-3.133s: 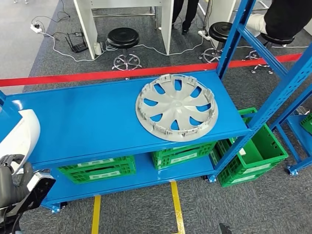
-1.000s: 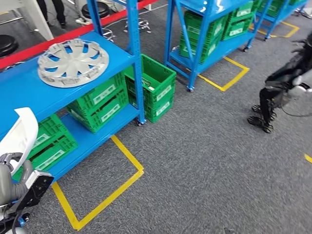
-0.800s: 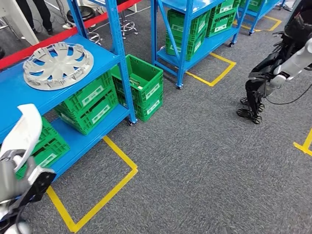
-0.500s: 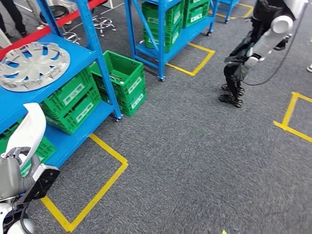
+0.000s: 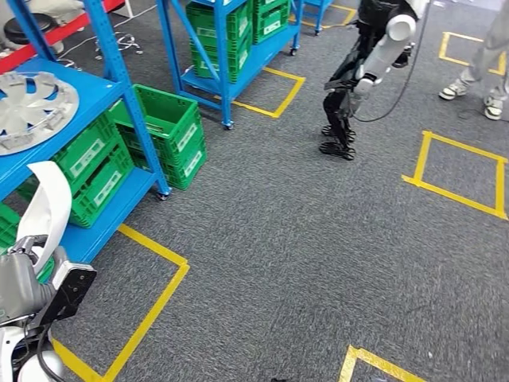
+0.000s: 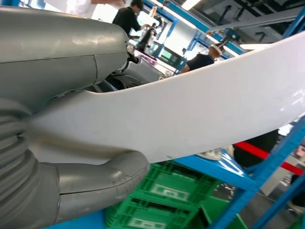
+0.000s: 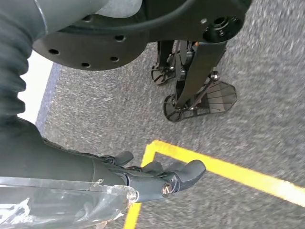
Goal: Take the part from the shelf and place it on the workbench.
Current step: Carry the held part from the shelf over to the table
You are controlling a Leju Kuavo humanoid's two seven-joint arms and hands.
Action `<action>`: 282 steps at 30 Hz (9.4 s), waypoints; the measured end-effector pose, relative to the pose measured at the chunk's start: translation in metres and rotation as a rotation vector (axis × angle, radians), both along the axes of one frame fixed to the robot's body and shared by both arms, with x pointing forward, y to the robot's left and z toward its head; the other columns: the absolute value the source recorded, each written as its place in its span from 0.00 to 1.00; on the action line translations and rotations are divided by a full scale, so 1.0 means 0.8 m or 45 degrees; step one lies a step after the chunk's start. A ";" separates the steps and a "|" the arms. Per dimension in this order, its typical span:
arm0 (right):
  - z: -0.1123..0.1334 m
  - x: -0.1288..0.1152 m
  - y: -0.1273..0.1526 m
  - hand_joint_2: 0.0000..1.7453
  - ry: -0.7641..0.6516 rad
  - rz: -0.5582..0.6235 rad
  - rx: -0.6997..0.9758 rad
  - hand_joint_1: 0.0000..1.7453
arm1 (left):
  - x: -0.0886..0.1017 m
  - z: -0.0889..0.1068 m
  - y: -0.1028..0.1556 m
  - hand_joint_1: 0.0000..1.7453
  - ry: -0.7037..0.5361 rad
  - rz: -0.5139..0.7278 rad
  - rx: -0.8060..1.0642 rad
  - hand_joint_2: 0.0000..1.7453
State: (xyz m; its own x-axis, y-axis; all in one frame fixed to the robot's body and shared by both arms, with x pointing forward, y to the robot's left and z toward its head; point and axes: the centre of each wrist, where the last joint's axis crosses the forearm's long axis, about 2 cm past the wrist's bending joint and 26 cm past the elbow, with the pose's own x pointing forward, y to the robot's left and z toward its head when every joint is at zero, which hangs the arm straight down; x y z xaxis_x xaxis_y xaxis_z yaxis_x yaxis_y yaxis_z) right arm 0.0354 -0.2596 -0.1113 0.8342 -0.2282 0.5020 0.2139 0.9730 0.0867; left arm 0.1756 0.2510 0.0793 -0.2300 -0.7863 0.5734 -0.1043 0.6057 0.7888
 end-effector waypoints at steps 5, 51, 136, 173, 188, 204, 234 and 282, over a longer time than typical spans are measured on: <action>0.000 0.003 0.000 1.00 -0.007 0.004 -0.002 0.00 | -0.001 -0.001 -0.002 1.00 0.001 0.005 -0.037 1.00; 0.001 -0.005 0.022 1.00 -0.023 0.040 0.019 0.00 | -0.021 -0.016 0.009 1.00 0.052 -0.002 -0.158 1.00; 0.002 0.002 0.022 1.00 -0.038 0.007 0.059 0.00 | 0.053 0.010 -0.009 1.00 -0.114 -0.152 -0.198 1.00; 0.002 -0.004 0.023 1.00 -0.030 -0.010 0.046 0.00 | 0.050 0.006 -0.016 1.00 -0.127 -0.187 -0.202 1.00; 0.002 0.000 0.022 1.00 -0.061 -0.024 0.049 0.00 | 0.056 0.011 -0.017 1.00 -0.166 -0.193 -0.202 1.00; 0.002 -0.003 0.022 1.00 -0.037 -0.028 0.042 0.00 | 0.052 0.007 -0.017 1.00 -0.138 -0.192 -0.210 1.00; 0.002 0.003 0.023 1.00 -0.039 -0.011 0.035 0.00 | 0.054 0.002 -0.019 1.00 -0.159 -0.211 -0.176 1.00; 0.005 0.017 0.030 1.00 -0.091 0.021 0.039 0.00 | 0.070 0.014 -0.043 1.00 -0.208 -0.327 -0.186 1.00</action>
